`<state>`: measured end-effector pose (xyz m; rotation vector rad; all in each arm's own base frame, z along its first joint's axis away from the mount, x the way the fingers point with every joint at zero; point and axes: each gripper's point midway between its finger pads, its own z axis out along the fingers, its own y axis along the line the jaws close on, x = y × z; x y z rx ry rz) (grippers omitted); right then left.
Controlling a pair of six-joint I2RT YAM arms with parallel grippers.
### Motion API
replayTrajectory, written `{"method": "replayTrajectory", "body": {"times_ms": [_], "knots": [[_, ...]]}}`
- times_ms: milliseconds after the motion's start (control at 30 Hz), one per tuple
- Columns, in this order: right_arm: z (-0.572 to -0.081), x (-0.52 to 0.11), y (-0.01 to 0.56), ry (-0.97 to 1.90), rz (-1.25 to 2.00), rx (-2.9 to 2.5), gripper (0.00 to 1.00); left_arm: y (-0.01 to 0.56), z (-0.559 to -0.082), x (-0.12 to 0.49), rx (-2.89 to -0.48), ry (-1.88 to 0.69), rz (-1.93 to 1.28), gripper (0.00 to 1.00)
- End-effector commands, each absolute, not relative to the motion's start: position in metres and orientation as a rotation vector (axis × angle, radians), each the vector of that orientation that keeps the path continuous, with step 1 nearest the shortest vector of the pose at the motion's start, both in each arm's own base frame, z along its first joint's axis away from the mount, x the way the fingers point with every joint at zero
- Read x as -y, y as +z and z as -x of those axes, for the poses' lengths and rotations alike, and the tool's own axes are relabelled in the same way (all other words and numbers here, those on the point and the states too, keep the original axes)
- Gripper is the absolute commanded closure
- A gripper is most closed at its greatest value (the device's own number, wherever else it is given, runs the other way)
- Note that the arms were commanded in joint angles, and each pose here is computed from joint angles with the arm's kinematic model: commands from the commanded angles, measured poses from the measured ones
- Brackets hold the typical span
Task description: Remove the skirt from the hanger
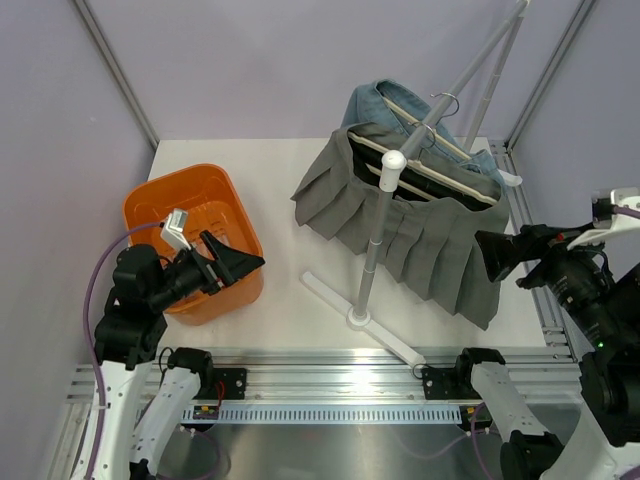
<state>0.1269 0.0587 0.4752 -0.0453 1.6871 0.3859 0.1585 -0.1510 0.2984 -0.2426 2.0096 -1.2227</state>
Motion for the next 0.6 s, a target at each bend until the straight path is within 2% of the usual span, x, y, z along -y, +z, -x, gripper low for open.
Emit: {"method": "replayTrajectory", "body": {"times_ms": [0, 333, 567], "knots": [[-0.148, -0.066, 0.482, 0.393, 0.148, -1.687, 0.11, 0.323, -0.153, 0.16, -1.946, -1.269, 0.08, 0.01], [-0.177, -0.052, 0.473, 0.303, 0.148, -1.718, 0.11, 0.32, -0.156, 0.162, -1.962, -1.271, 0.06, 0.01], [-0.186, -0.059, 0.457, 0.352, 0.178, -1.749, 0.14, 0.319, -0.16, 0.162, -1.968, -1.272, 0.064, 0.01]]}}
